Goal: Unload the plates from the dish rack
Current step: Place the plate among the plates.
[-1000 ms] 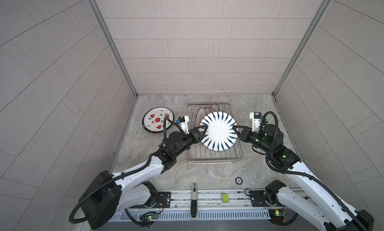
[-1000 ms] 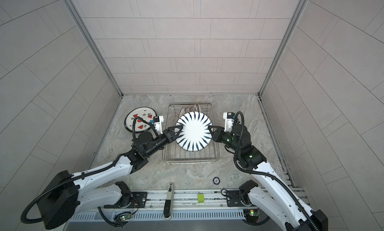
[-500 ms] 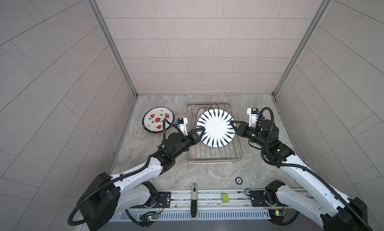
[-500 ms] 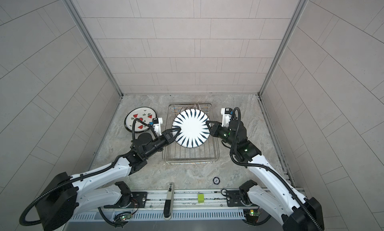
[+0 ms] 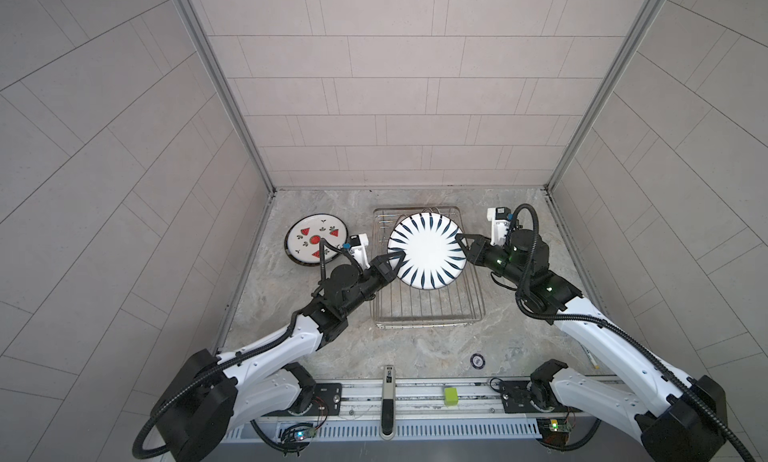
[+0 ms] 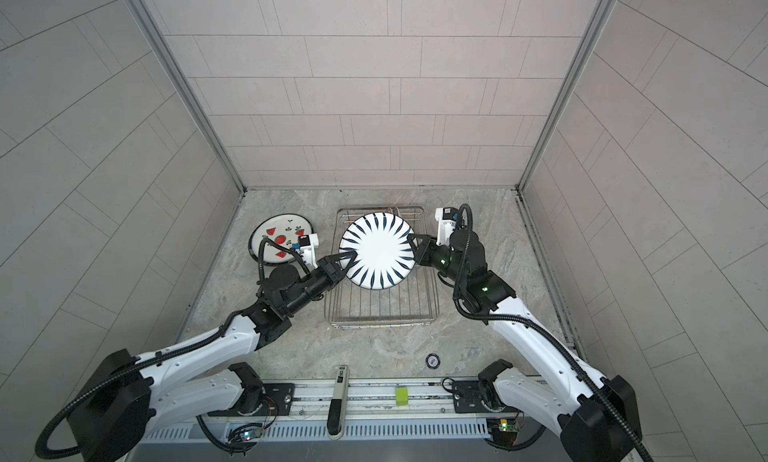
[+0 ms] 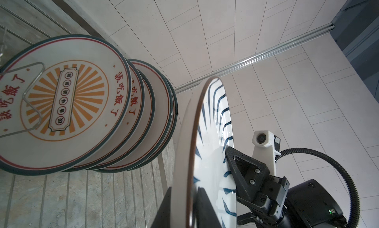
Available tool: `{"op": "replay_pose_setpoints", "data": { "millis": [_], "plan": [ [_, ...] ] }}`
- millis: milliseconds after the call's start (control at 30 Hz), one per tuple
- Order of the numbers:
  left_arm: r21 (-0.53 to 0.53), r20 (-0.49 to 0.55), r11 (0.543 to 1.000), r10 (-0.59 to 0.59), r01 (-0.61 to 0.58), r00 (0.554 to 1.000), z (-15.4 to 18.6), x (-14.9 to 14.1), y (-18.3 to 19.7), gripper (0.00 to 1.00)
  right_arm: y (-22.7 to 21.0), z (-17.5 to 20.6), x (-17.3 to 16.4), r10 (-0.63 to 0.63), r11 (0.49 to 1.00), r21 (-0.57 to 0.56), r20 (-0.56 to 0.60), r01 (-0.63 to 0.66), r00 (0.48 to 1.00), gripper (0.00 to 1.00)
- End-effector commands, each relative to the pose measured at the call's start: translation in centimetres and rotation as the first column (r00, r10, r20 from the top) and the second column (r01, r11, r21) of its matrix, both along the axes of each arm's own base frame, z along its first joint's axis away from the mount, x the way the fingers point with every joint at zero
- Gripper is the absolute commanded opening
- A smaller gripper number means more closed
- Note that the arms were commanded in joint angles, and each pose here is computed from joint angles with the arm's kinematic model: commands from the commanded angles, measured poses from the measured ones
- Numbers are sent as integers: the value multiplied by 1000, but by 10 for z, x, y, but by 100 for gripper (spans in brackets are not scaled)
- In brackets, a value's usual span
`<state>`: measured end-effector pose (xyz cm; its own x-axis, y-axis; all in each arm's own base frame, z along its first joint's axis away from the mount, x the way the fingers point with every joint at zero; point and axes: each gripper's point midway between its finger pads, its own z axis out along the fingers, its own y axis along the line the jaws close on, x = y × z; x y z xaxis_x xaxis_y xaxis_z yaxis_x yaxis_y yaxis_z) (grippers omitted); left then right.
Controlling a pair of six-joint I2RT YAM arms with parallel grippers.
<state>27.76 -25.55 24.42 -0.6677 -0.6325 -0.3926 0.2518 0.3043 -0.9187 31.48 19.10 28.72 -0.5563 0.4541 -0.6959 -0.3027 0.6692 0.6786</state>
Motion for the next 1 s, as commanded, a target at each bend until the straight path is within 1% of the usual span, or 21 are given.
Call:
{"op": "replay_pose_setpoints", "data": {
  "millis": [0,33,100,167,300,400,567,600,667,700,733,967],
  "plan": [
    [-2,121,995,-104,105,987,25,-17,-16,3,16,13,-10,69,997,-24,38,-68,997,13],
    [-2,121,995,-101,102,988,26,-16,-15,0,16,13,-10,72,997,-27,37,-71,997,17],
    [-4,124,996,-92,93,988,28,-15,-13,0,17,11,-11,75,997,-35,31,-74,997,25],
    [-8,122,997,-77,78,990,29,-12,-10,0,17,10,-11,78,996,-38,25,-77,997,31],
    [-22,116,999,-43,46,992,28,-7,-3,0,16,7,-12,77,996,-40,22,-76,997,37],
    [-35,117,999,-33,37,993,31,-5,0,0,16,6,-12,77,996,-49,20,-76,997,47],
    [-58,111,998,4,2,994,32,1,13,0,16,2,-13,80,995,-59,7,-79,997,80],
    [-62,111,998,13,-6,994,32,2,16,0,15,1,-13,76,995,-65,5,-76,997,85],
    [-80,112,996,42,-33,993,33,5,25,0,15,-1,-13,81,993,-83,-1,-81,997,88],
    [-86,112,995,52,-42,992,33,5,28,0,14,-2,-12,78,993,-88,-8,-78,997,98],
    [-89,112,995,61,-51,992,33,6,32,0,15,-3,-12,80,993,-92,-11,-80,997,99],
    [-100,103,992,93,-83,990,33,10,47,0,20,-8,-8,91,990,-110,-28,-93,995,99]
  ]
}}
